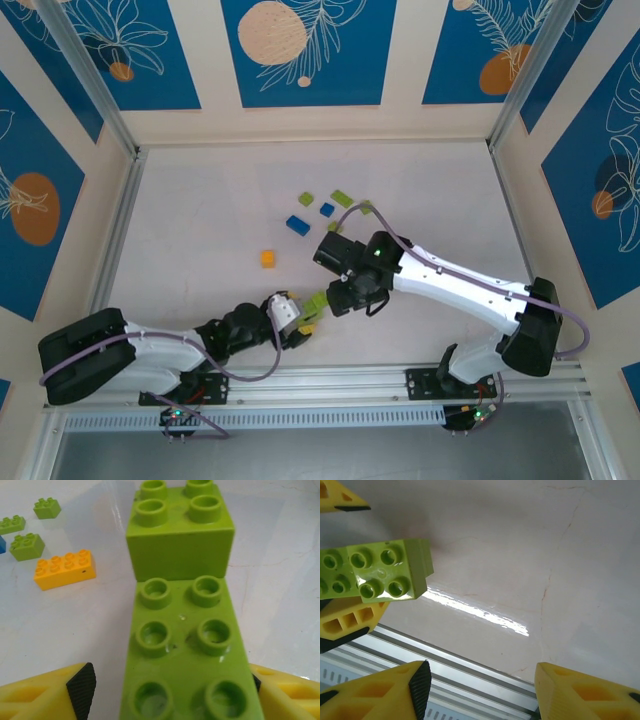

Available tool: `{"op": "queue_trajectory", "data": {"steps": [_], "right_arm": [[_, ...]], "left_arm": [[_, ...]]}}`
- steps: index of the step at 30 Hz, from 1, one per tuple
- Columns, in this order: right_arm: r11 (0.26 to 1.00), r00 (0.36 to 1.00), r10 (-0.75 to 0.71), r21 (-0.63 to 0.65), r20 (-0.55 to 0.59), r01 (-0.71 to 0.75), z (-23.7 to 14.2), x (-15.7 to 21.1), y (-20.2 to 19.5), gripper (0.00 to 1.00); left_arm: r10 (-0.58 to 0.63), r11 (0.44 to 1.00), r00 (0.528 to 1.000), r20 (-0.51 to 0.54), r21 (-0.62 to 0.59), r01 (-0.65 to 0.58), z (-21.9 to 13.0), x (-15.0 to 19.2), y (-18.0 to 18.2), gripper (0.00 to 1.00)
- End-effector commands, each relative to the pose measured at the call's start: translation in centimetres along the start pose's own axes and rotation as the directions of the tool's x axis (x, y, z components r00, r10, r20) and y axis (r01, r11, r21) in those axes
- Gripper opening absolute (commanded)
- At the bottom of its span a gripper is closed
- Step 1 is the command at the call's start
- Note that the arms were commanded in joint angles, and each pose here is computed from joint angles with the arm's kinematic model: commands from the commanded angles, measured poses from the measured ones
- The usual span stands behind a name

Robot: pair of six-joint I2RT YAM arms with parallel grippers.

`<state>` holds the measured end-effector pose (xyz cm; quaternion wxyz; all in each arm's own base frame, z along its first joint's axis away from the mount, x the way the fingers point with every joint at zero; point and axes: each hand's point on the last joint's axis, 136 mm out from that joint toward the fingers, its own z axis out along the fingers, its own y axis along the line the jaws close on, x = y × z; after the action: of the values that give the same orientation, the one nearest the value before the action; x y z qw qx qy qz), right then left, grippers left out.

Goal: Assemble a carrot with lego

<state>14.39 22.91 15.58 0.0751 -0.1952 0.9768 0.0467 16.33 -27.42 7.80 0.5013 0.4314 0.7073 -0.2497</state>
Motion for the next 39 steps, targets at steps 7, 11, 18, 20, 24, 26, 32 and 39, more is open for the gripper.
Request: {"op": "queue_trajectory", "data": {"steps": [7, 11, 18, 20, 24, 26, 32, 39], "right_arm": [[0.999, 0.999, 0.002, -0.039, -0.037, -0.004, 1.7, 2.4, -0.1, 0.58], [0.999, 1.0, 0.018, -0.051, -0.023, -0.019, 2.0, 2.6, -0.4, 0.58], [0.998, 0.999, 0.028, -0.054, -0.035, -0.03, 2.6, 2.2, -0.2, 0.58], [0.998, 0.999, 0.021, -0.058, -0.038, -0.023, 2.8, 1.8, 0.1, 0.58], [0.998, 0.999, 0.011, -0.054, -0.05, -0.014, 3.3, 1.0, 0.7, 0.58], [0.998, 0.998, 0.012, -0.056, -0.054, -0.015, 3.5, 0.6, 0.8, 0.58], [0.997, 0.998, 0.025, -0.065, -0.056, -0.028, 4.0, -0.4, 1.0, 0.58], [0.997, 0.998, 0.043, -0.064, -0.046, -0.046, 4.1, -1.8, 0.4, 0.58]], "left_arm": [[-0.068, 0.996, 0.993, 0.099, -0.057, 0.073, -0.6, -3.0, 2.2, 1.0], [-0.071, 0.997, 0.993, 0.09, -0.021, 0.073, -0.2, -3.3, 1.7, 1.0], [-0.07, 0.997, 0.995, 0.071, 0.03, 0.068, 0.5, -3.0, 1.0, 1.0], [-0.07, 0.997, 0.995, 0.065, 0.039, 0.067, 0.7, -2.7, 0.8, 1.0], [-0.072, 0.997, 0.995, 0.062, 0.043, 0.07, 0.7, -2.5, 0.8, 1.0], [-0.073, 0.997, 0.995, 0.067, 0.041, 0.07, 0.6, -2.5, 0.9, 1.0], [-0.077, 0.997, 0.993, 0.085, 0.036, 0.075, 0.1, -2.8, 1.1, 1.0], [-0.078, 0.996, 0.994, 0.083, 0.043, 0.075, -0.1, -2.6, 1.0, 1.0]]}}
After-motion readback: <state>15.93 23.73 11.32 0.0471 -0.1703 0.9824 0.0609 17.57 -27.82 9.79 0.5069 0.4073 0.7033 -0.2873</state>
